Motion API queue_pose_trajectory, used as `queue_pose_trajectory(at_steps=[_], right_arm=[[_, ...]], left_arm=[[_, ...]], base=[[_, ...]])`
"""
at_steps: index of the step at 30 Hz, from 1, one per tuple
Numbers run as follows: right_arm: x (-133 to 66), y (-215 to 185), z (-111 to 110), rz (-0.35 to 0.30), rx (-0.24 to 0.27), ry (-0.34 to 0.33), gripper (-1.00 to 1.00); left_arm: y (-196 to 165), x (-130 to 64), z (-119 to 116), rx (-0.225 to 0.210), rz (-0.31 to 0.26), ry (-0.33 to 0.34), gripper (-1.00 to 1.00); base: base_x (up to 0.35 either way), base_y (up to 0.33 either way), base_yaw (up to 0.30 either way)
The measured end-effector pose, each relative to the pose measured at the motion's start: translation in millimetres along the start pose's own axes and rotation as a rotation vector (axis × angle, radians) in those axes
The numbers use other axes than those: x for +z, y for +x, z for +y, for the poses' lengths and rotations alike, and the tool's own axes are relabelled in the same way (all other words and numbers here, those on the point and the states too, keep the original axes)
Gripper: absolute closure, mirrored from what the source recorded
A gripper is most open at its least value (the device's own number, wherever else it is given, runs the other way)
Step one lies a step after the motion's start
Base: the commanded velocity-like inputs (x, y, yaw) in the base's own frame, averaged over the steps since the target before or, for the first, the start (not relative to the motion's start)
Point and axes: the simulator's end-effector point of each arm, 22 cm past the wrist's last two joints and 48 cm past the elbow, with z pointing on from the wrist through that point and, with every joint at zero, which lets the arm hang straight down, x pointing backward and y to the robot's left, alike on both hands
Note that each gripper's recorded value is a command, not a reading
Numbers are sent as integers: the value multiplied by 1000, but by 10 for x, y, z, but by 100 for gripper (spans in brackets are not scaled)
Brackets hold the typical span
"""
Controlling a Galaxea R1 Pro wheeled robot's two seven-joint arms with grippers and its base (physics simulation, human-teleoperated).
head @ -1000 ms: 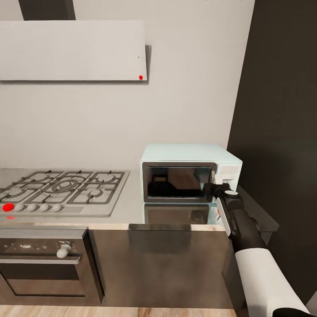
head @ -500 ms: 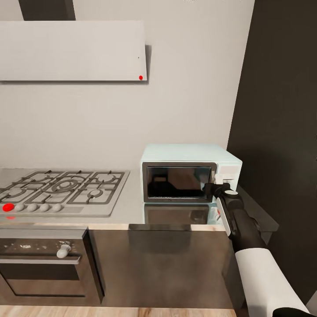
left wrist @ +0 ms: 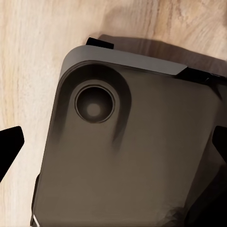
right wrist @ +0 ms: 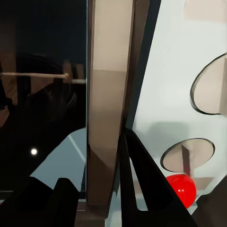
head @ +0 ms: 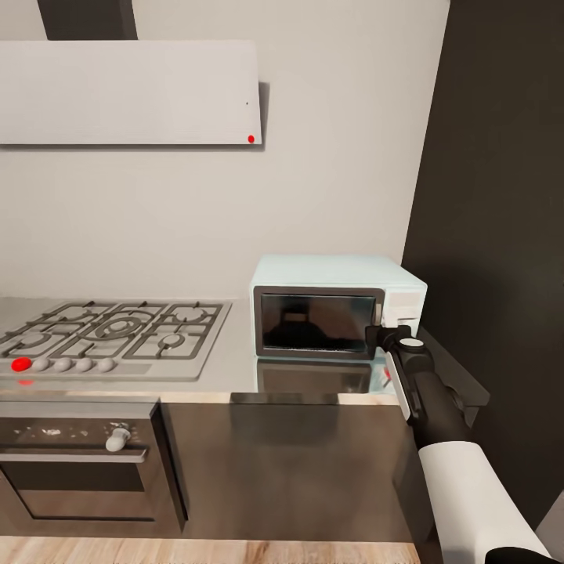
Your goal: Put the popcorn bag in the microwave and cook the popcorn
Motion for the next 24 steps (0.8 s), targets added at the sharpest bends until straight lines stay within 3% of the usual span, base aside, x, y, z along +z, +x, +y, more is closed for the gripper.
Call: queue_pose_trajectory(at_steps=[6,14,19,24], right_arm=[[3,1,5,-1,1,-1,100],[4,0,132,-1,50,-50,100],[-4,-10,203,-4,31,-60,100],[1,-5,150,-3,43,-52,100]], left_arm=[[1,1,-10,0,0,1,-100],[10,1,-33,-1,2,4,-100],[10,1,-35,0,3,4,-100],[10,1,-34,1,2,4,-100]], base=[[-51,0,0],[-319,2,0],[-331,94,0],[-276,202,0]])
